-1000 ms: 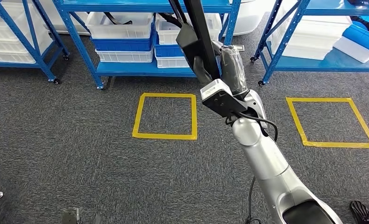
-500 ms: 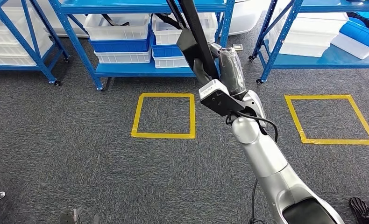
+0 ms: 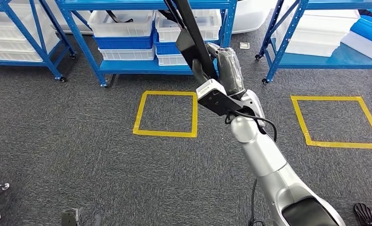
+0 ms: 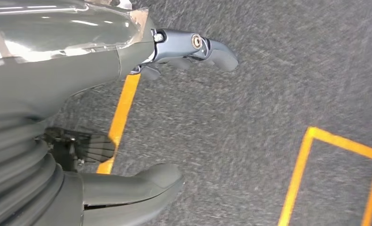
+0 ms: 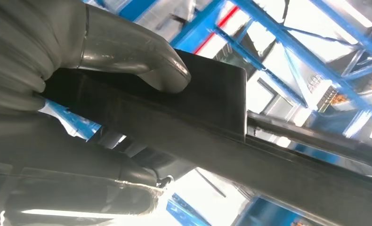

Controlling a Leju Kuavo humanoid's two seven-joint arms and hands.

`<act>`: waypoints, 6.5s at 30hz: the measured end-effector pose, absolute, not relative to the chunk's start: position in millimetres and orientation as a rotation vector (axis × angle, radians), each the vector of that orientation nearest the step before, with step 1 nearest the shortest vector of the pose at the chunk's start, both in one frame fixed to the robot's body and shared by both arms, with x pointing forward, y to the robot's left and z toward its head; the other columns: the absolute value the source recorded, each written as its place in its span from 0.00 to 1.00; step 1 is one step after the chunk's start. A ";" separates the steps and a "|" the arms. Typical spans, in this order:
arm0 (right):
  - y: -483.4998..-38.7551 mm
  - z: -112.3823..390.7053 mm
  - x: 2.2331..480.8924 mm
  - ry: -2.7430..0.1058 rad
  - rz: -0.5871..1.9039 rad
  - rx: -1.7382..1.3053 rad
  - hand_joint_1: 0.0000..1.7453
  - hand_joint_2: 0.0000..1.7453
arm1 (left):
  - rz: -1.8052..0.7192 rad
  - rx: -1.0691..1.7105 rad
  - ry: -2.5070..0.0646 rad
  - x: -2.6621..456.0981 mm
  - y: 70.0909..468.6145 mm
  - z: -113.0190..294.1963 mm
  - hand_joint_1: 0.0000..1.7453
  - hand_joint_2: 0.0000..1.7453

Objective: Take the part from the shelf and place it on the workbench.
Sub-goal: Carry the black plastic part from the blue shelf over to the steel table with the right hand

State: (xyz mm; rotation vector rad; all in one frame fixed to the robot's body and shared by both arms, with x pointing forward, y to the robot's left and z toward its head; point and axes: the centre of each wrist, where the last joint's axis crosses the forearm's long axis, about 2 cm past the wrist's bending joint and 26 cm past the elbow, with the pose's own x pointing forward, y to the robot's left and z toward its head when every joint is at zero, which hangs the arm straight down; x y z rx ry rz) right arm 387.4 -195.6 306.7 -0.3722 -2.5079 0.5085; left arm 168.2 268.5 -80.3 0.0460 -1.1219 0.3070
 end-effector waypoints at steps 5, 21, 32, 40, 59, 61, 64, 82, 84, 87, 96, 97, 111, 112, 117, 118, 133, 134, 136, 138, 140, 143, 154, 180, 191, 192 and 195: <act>-190.5 308.2 389.0 -2.507 0.503 -0.363 1.00 1.00 | 0.309 0.049 -1.114 166.5 268.4 -81.0 0.00 1.00; -187.4 313.9 394.3 -2.510 0.541 -0.357 1.00 1.00 | 0.318 0.054 -1.127 177.5 268.2 -76.8 0.00 1.00; -187.5 310.5 395.9 -2.494 0.557 -0.351 1.00 1.00 | 0.332 0.054 -1.116 173.5 266.4 -78.3 0.00 1.00; -187.5 307.8 395.2 -2.492 0.561 -0.336 1.00 1.00 | 0.333 0.057 -1.109 166.2 268.5 -81.1 0.00 1.00; -211.8 268.6 362.5 -2.465 0.550 -0.454 1.00 1.00 | 0.335 0.018 -1.120 164.0 255.7 -81.2 0.00 1.00; -212.7 269.5 357.8 -2.472 0.543 -0.463 1.00 1.00 | 0.335 0.010 -1.117 164.6 252.5 -80.7 0.00 1.00; -213.7 270.0 352.1 -2.474 0.537 -0.477 1.00 1.00 | 0.331 0.006 -1.117 164.9 251.7 -80.5 0.00 1.00; -223.9 262.8 335.0 -2.467 0.531 -0.498 1.00 1.00 | 0.306 -0.015 -1.127 171.6 250.4 -77.9 0.00 1.00; -224.0 262.8 335.0 -2.467 0.531 -0.498 1.00 1.00 | 0.306 -0.015 -1.128 171.8 250.5 -77.9 0.00 1.00; -226.0 260.3 333.1 -2.455 0.535 -0.502 1.00 1.00 | 0.304 -0.015 -1.127 171.4 250.6 -78.0 0.00 1.00; -245.3 248.3 317.8 -2.412 0.478 -0.532 1.00 1.00 | 0.306 0.000 -1.126 166.7 256.7 -80.2 0.00 1.00; -247.3 246.4 316.3 -2.408 0.473 -0.532 1.00 1.00 | 0.306 0.001 -1.127 167.1 256.9 -80.1 0.00 1.00; -265.8 232.6 309.6 -2.372 0.433 -0.549 1.00 1.00 | 0.316 0.036 -1.133 169.7 262.5 -79.4 0.00 1.00; -267.5 231.2 309.1 -2.369 0.431 -0.548 1.00 1.00 | 0.320 0.040 -1.132 169.7 263.0 -79.4 0.00 1.00; -272.2 223.0 307.2 -2.350 0.428 -0.547 1.00 1.00 | 0.340 0.054 -1.102 160.9 265.1 -82.7 0.00 1.00; -272.5 222.7 307.4 -2.349 0.427 -0.548 1.00 1.00 | 0.342 0.056 -1.097 159.6 265.4 -83.2 0.00 1.00; -263.2 221.1 311.1 -2.353 0.423 -0.518 1.00 1.00 | 0.370 0.102 -1.029 142.0 274.7 -89.5 0.00 1.00; -262.4 221.0 311.6 -2.353 0.424 -0.515 1.00 1.00 | 0.373 0.104 -1.027 141.3 275.3 -89.8 0.00 1.00; -261.4 222.3 313.4 -2.357 0.425 -0.513 1.00 1.00 | 0.376 0.107 -1.028 142.0 276.4 -89.6 0.00 1.00; -260.2 224.3 315.9 -2.363 0.425 -0.509 1.00 1.00 | 0.380 0.111 -1.029 142.4 278.0 -89.5 0.00 1.00; -259.1 225.2 318.0 -2.365 0.424 -0.500 1.00 1.00 | 0.383 0.115 -1.026 141.1 279.4 -90.0 0.00 1.00; -258.9 225.4 320.1 -2.365 0.422 -0.495 1.00 1.00 | 0.386 0.117 -1.027 141.7 279.7 -89.8 0.00 1.00; -259.4 222.8 324.9 -2.349 0.424 -0.491 1.00 1.00 | 0.392 0.121 -1.027 139.5 280.0 -90.5 0.00 1.00; -262.5 221.0 328.3 -2.331 0.426 -0.487 1.00 1.00 | 0.394 0.121 -1.038 143.1 277.6 -89.3 0.00 1.00; -261.7 220.3 329.8 -2.335 0.419 -0.474 1.00 1.00 | 0.399 0.127 -1.040 139.2 280.5 -90.6 0.00 1.00; -261.4 219.6 329.9 -2.333 0.420 -0.473 1.00 1.00 | 0.400 0.126 -1.039 138.5 280.2 -90.8 0.00 1.00; -260.1 218.7 330.1 -2.330 0.418 -0.470 1.00 1.00 | 0.400 0.125 -1.039 137.8 280.3 -91.0 0.00 1.00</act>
